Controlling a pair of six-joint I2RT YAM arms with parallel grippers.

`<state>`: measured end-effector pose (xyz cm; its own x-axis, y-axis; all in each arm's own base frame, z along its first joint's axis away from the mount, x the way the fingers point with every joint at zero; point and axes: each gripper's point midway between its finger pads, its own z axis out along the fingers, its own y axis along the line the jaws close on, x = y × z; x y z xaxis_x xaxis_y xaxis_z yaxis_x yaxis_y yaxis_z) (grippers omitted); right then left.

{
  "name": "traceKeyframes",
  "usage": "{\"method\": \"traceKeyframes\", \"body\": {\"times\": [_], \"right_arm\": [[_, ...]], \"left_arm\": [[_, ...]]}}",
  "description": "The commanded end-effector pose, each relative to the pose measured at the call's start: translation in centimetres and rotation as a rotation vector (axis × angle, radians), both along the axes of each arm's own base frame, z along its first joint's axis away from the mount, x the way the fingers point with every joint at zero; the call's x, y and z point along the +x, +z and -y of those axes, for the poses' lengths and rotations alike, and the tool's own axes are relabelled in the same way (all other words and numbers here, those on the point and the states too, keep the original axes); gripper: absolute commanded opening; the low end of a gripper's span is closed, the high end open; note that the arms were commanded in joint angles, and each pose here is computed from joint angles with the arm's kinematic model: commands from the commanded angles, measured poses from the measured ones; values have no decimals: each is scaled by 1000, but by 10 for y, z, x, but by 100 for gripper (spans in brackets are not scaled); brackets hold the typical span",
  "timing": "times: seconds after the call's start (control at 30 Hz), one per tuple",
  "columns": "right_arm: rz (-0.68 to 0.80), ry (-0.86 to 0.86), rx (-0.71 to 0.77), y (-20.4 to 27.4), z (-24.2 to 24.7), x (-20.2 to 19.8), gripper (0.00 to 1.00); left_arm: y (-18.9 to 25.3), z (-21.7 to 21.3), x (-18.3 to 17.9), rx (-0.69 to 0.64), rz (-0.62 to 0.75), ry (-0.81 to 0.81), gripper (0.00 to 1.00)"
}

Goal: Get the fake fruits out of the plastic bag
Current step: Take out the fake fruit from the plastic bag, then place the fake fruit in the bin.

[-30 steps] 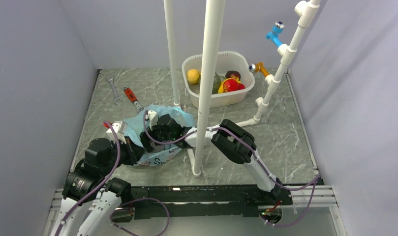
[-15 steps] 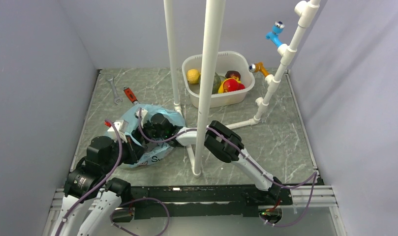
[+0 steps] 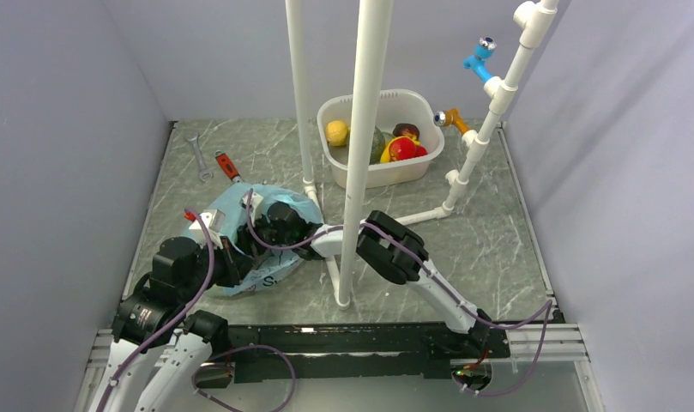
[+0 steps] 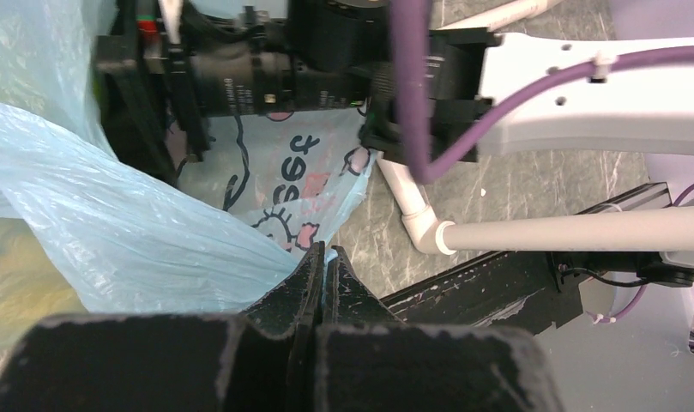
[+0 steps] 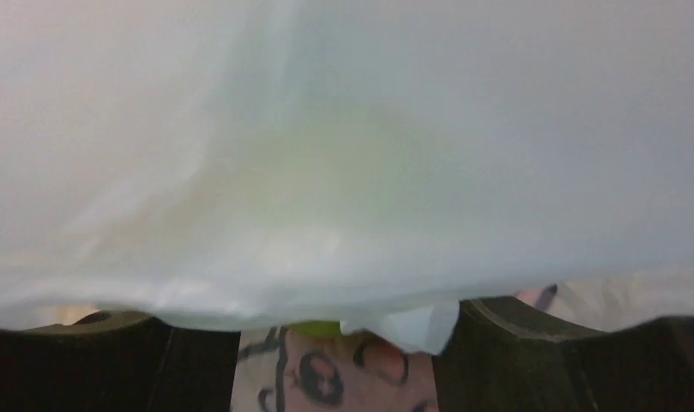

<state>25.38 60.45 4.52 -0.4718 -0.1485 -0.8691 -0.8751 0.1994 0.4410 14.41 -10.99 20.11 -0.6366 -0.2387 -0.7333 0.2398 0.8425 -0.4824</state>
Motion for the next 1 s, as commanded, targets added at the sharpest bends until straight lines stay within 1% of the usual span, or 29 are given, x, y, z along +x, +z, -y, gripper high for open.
{"method": "traceKeyframes", "body": {"times": [0.0,0.03,0.17,0.3,0.4,0.53,0.63,0.77,0.9,0.97], "right_arm": [[108,-78,129,87,18,16,22],[119,-92,126,91,26,17,21],[132,-153,102,95,62,24,11],[127,-186,115,103,97,25,6],[126,-189,109,108,117,19,6],[137,-182,58,104,135,9,4],[133,-180,65,112,148,2,4],[96,-183,105,136,164,0,4],[79,-186,161,165,180,-1,4],[70,-173,195,179,186,-4,4]], "left_arm": [[6,3,5,-14,23,-5,0],[5,3,5,-13,21,-4,0],[5,3,6,-12,19,-4,0],[3,2,7,-9,9,5,0],[1,0,8,-1,-9,18,0],[1,-2,12,10,-21,41,0],[5,-4,15,18,-17,57,0],[5,-3,14,5,-23,61,0],[-5,-5,3,18,-79,53,0],[-7,-7,-3,22,-87,52,0]]}}
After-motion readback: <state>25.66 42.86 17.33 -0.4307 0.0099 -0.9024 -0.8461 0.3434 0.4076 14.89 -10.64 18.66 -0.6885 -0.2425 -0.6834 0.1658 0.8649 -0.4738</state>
